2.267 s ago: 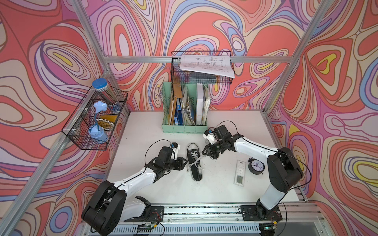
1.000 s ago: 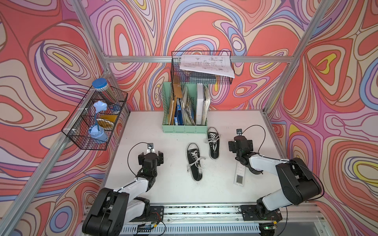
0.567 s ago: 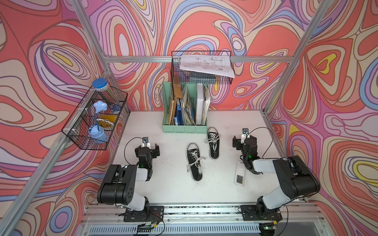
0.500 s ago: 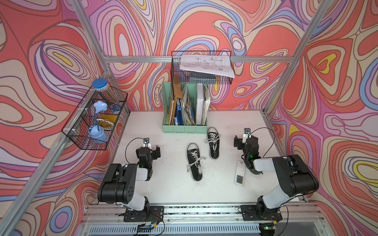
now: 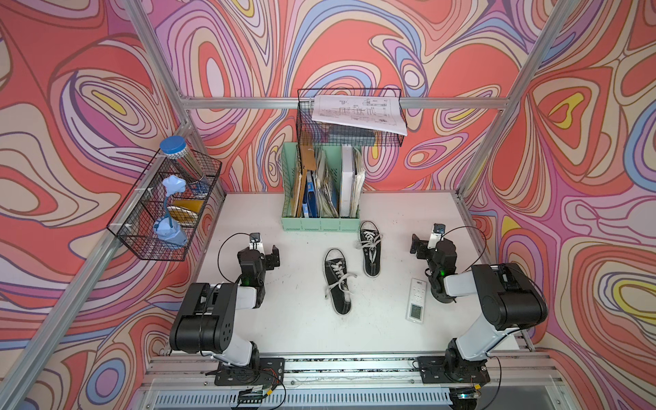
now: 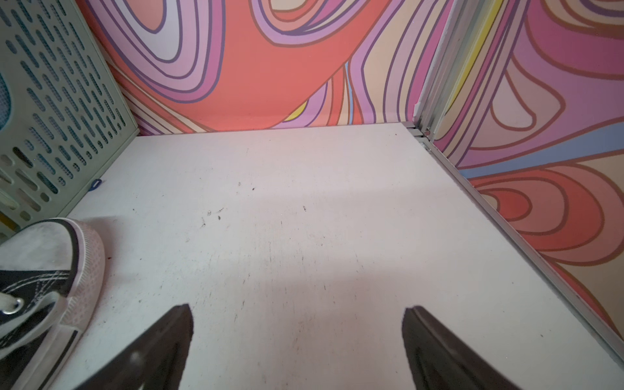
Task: Tie the shoes
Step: Reset both arms
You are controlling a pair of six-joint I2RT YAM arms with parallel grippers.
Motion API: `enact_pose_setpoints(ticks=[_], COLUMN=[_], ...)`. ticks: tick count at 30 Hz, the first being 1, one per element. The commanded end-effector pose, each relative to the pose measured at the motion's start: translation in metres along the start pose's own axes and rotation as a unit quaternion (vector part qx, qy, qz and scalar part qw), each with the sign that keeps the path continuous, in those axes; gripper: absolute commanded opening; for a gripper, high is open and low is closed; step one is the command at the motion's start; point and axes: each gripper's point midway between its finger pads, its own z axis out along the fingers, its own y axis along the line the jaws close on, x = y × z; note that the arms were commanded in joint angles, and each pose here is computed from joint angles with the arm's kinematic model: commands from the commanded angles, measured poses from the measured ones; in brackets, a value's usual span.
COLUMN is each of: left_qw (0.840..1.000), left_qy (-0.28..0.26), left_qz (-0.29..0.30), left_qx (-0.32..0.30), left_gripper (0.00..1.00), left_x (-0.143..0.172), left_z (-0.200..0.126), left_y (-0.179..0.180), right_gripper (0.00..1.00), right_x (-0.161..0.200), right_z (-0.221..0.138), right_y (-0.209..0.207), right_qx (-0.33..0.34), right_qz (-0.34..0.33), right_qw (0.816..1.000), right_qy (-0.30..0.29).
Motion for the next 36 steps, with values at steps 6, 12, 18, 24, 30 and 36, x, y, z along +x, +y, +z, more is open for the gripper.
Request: enact_pose_setpoints(ticks=[6, 12, 18, 24, 30, 36], left_qw=[1.0, 1.0, 1.0, 1.0, 0.999, 0.999], left_qy=[0.001, 0.001, 0.0, 0.002, 0.006, 0.006], left_qz=[-0.004, -0.004, -0.004, 0.0, 0.008, 0.008], left_qx=[0.004, 0.004, 0.004, 0.013, 0.033, 0.033], left_gripper=[0.99, 0.99, 0.99, 0.99, 0.99, 0.99], left_x=[-0.001, -0.001, -0.001, 0.0, -0.001, 0.0], left_z=[0.001, 0.001, 0.001, 0.002, 0.003, 0.003], left_y=[-0.001, -0.001, 0.0, -0.004, -0.011, -0.011], right_gripper=[0.98, 0.98, 0.98, 0.98, 0.98, 0.98], right_x=[0.0, 0.0, 0.0, 0.0, 0.0, 0.0], right_z=[-0.001, -0.001, -0.001, -0.001, 0.0, 0.0], right_y=[0.001, 0.001, 0.001, 0.001, 0.0, 0.0], right_qx=[-0.005, -0.005, -0.004, -0.005, -0.005, -0.004], right_qz=[0.008, 0.008, 0.008, 0.008, 0.008, 0.008], right_qw=[1.0, 1.0, 1.0, 1.0, 1.0, 1.0], right_qy=[-0.004, -0.006, -0.005, -0.005, -0.006, -0.005])
